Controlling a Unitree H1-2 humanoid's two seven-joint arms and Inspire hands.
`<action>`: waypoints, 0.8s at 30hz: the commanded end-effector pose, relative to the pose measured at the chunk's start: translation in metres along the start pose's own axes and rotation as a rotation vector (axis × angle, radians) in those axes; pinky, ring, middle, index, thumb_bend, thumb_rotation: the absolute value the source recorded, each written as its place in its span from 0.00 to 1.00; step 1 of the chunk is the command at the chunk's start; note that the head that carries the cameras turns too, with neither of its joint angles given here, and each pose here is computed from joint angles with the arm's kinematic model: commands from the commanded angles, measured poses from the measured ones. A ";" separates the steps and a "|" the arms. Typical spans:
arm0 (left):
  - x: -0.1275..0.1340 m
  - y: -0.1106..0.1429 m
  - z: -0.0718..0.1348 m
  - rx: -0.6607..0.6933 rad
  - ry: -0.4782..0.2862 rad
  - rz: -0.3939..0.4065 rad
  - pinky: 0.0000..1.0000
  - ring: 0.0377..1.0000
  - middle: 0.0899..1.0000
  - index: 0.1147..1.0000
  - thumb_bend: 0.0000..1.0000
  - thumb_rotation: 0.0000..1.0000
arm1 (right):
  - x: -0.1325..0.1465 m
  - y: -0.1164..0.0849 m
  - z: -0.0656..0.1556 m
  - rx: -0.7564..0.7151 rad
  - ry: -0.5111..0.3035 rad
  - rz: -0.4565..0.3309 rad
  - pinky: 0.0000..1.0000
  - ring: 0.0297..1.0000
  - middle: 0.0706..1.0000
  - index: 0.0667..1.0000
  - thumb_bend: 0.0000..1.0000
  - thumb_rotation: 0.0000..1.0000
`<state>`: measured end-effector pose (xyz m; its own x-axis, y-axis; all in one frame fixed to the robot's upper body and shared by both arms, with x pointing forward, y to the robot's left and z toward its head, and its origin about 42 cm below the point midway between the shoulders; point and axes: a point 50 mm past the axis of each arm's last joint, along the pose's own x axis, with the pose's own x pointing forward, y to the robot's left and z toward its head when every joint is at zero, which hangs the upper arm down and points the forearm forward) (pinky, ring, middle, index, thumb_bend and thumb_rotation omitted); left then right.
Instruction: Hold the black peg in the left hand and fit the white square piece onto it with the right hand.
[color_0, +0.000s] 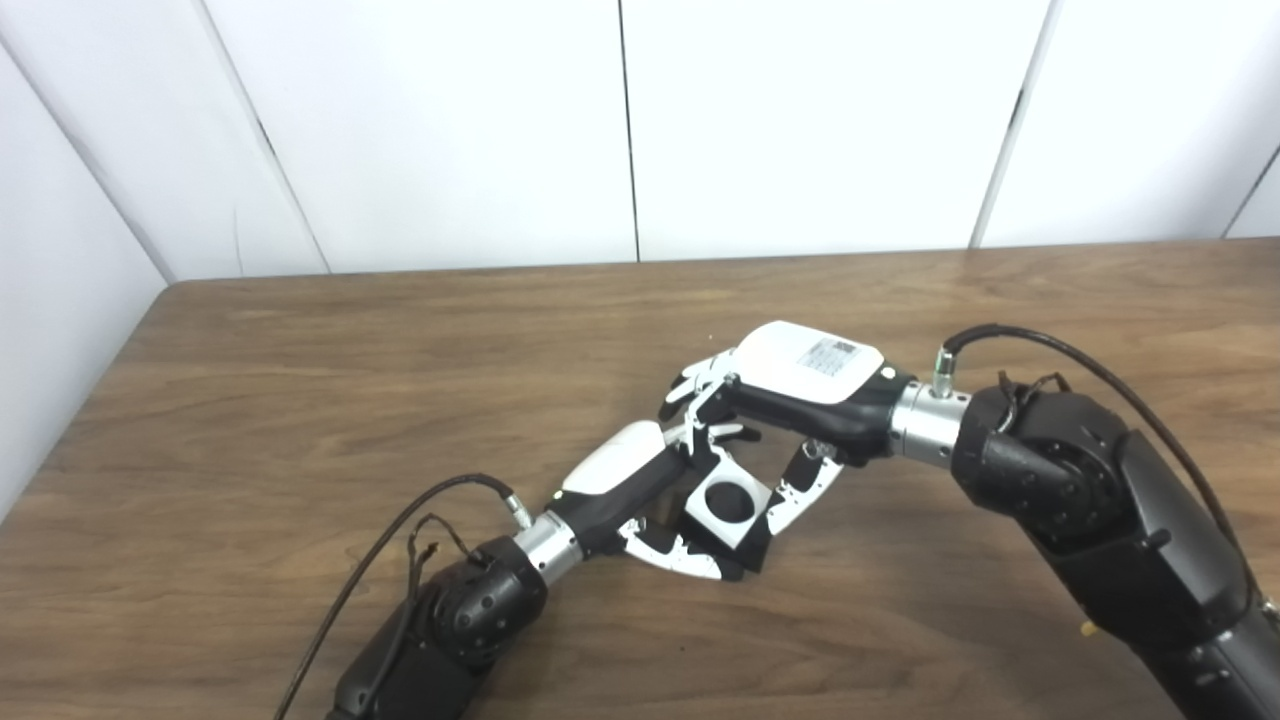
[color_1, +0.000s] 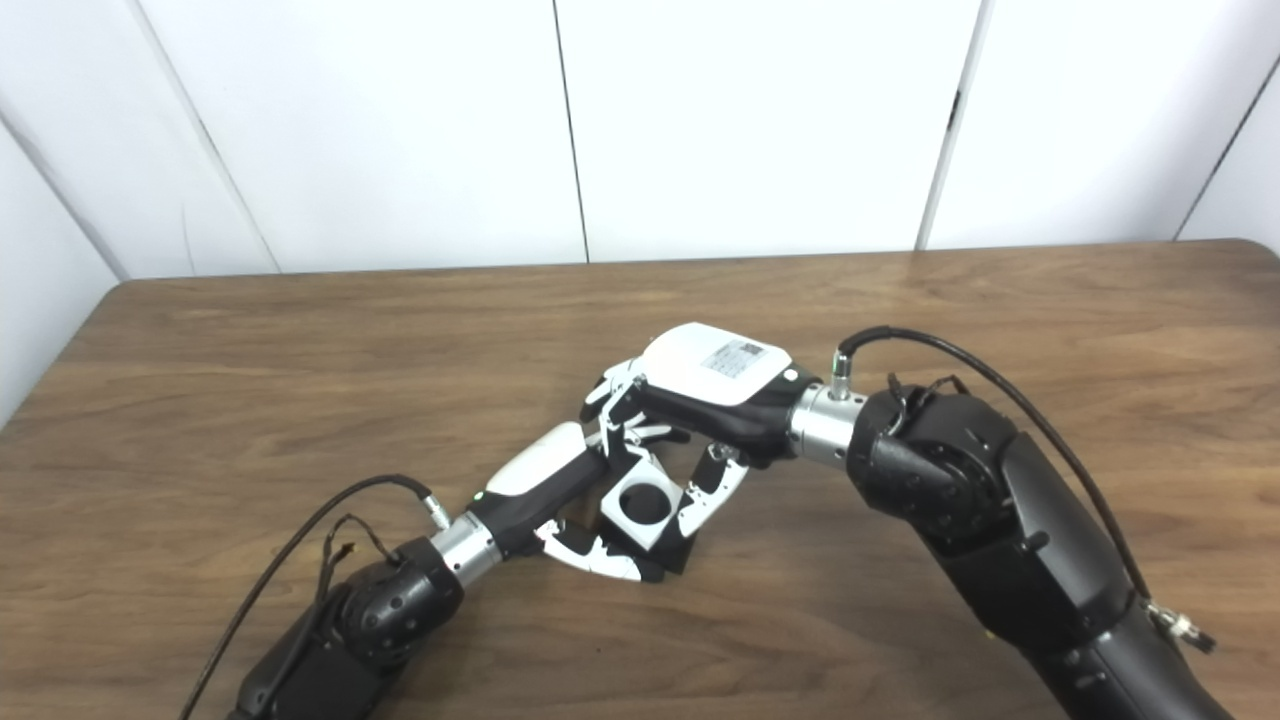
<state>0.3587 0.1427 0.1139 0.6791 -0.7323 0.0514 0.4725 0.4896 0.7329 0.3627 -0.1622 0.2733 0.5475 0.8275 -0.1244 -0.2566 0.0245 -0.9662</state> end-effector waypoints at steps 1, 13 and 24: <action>-0.011 -0.028 -0.013 0.059 0.117 -0.137 0.94 0.99 0.90 0.43 0.52 0.08 | 0.007 -0.021 0.004 -0.049 -0.040 -0.064 0.85 0.86 0.80 0.45 0.52 0.14; -0.011 -0.027 -0.011 0.055 0.111 -0.134 0.94 0.99 0.90 0.43 0.52 0.08 | 0.011 -0.007 -0.005 -0.026 -0.011 -0.034 0.84 0.85 0.80 0.44 0.52 0.14; -0.012 -0.027 -0.011 0.050 0.117 -0.137 0.94 0.98 0.90 0.42 0.52 0.08 | 0.007 -0.002 -0.022 -0.008 0.023 -0.043 0.83 0.85 0.79 0.44 0.52 0.14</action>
<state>0.3569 0.1423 0.1150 0.6946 -0.7184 0.0380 0.4686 0.4920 0.7337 0.3777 -0.1649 0.2610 0.5676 0.8182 -0.0916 -0.2648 0.0760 -0.9613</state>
